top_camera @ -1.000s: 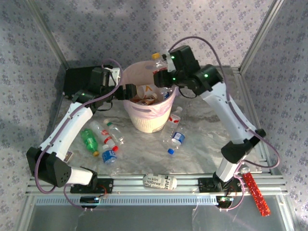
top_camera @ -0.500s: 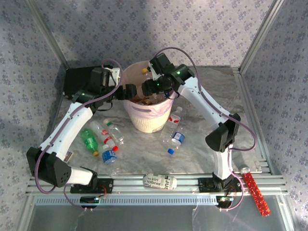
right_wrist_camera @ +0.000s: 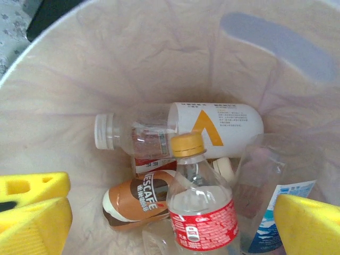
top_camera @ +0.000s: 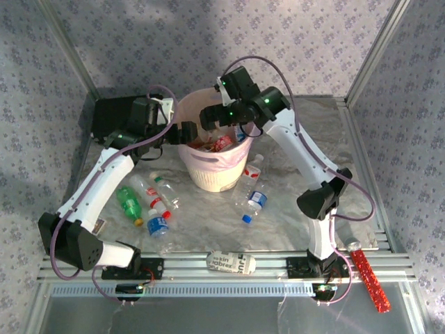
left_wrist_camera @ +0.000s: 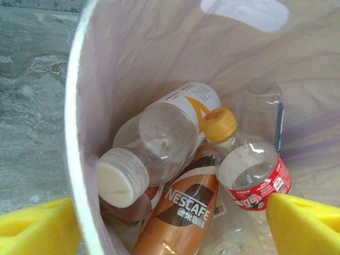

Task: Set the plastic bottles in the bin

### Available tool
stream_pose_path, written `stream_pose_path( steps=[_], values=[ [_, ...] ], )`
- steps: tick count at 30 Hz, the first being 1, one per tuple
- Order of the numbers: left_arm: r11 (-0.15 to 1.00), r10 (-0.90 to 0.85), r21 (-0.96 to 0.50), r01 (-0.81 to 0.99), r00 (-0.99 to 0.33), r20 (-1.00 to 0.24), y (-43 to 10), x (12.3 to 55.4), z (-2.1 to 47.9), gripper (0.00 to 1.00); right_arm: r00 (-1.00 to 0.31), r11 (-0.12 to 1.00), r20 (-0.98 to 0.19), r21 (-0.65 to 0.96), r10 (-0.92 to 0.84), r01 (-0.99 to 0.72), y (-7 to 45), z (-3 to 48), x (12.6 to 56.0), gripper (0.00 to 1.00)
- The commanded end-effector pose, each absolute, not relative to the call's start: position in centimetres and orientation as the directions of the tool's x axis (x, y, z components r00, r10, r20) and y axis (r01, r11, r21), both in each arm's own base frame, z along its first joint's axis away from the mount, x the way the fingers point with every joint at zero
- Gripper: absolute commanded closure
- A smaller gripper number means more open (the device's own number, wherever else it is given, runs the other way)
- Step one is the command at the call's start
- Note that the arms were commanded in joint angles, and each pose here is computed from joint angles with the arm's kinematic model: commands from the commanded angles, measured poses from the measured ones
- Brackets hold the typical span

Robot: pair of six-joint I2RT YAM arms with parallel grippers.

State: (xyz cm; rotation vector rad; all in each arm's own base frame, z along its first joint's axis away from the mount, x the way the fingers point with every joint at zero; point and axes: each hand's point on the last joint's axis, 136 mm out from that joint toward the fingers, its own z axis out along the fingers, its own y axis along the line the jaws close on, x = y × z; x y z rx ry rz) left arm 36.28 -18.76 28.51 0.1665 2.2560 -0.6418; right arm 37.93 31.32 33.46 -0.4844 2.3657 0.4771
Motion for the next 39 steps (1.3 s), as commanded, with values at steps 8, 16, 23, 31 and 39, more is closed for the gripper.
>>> stream_pose_path(
  steps=[8, 16, 23, 31, 39],
  values=[
    [0.857, -0.060, -0.399, 0.328, -0.703, -0.708, -19.3, 36.4, 27.9, 0.12, -0.650, 0.905, -0.757, 0.229, -0.065, -0.357, 23.4, 40.0, 32.9, 0.03],
    [0.852, -0.058, -0.403, 0.333, -0.706, -0.706, -19.5, 36.4, 27.4, 0.12, -0.752, 0.959, -0.657, 0.241, 0.048, -0.150, 16.7, 33.4, 27.9, 0.06],
    [0.854, -0.057, -0.401, 0.332, -0.706, -0.706, -19.5, 36.4, 27.2, 0.12, -0.861, 0.964, -0.496, 0.263, 0.113, -0.025, 15.4, 24.3, 24.2, 0.07],
    [0.858, -0.060, -0.399, 0.322, -0.709, -0.703, -19.3, 36.3, 26.9, 0.12, -0.937, 0.965, -0.322, 0.255, 0.137, 0.054, 17.4, 14.5, 21.2, 0.08],
    [0.856, -0.062, -0.402, 0.325, -0.707, -0.704, -19.3, 36.3, 27.1, 0.12, -0.964, 0.969, -0.238, 0.238, 0.118, 0.059, 18.5, 9.4, 21.0, 0.18]
  ],
)
